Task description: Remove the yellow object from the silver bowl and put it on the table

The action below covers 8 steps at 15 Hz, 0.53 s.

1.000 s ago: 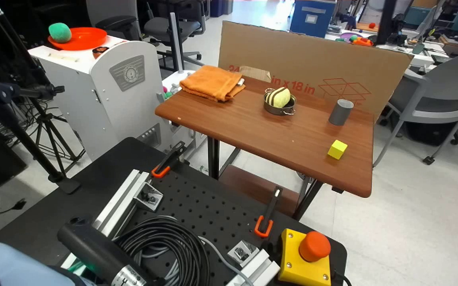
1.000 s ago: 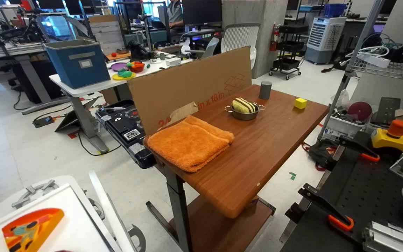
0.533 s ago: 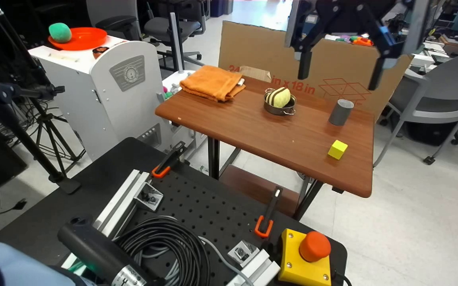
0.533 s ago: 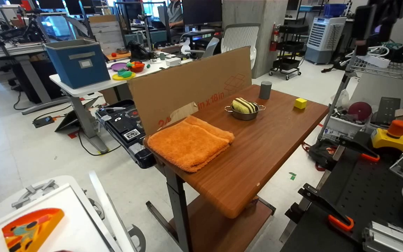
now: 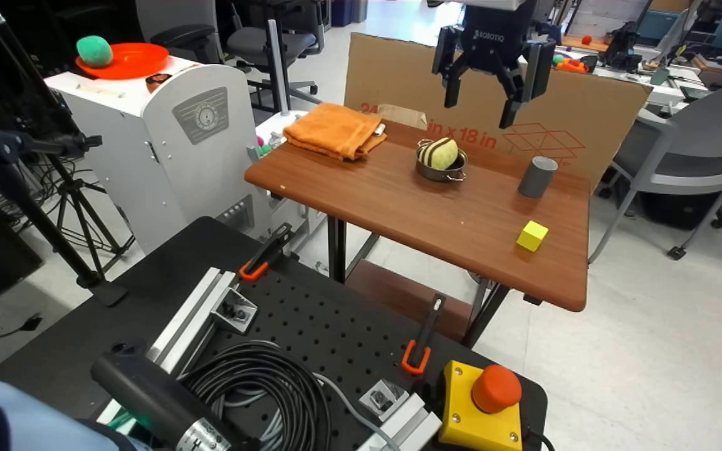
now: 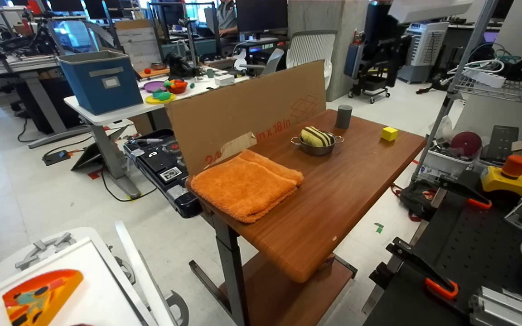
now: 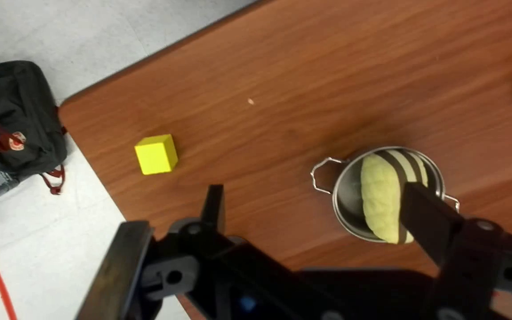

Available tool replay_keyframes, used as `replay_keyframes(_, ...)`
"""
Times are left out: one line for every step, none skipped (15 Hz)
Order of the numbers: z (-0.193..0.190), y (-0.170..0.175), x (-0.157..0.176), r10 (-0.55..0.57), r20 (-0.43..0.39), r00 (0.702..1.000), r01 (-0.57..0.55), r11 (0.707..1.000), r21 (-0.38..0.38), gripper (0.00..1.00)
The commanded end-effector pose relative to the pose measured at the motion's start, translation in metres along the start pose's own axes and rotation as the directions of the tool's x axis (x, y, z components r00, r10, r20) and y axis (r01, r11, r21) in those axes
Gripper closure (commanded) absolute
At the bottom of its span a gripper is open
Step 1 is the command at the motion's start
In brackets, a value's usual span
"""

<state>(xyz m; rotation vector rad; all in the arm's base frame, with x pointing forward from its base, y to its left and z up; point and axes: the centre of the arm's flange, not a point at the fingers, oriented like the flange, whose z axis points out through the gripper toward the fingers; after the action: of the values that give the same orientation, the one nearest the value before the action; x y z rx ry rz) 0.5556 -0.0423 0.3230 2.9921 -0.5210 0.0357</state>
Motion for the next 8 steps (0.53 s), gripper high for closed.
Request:
replay_keyframes(0.019, -0.036, 0.044, 0.046, -0.020, 0.999, -0.046, 0.999, 0.030, 0.00)
replay_keyframes(0.025, -0.045, 0.048, 0.050, -0.025, 0.998, -0.049, 0.998, 0.031, 0.00)
replay_keyframes(0.031, -0.052, 0.052, 0.052, -0.022, 0.998, -0.052, 0.998, 0.032, 0.00)
replay_keyframes(0.037, -0.061, 0.055, 0.053, -0.018, 0.998, -0.052, 0.998, 0.029, 0.00)
replay_keyframes(0.042, -0.068, 0.057, 0.053, -0.016, 0.998, -0.052, 0.998, 0.026, 0.00)
replay_keyframes(0.049, -0.076, 0.059, 0.049, -0.014, 0.999, -0.049, 0.999, 0.020, 0.00)
replay_keyframes(0.055, -0.082, 0.060, 0.048, -0.011, 0.999, -0.048, 0.999, 0.018, 0.00)
replay_keyframes(0.064, -0.087, 0.060, 0.043, -0.009, 0.999, -0.043, 0.999, 0.007, 0.00)
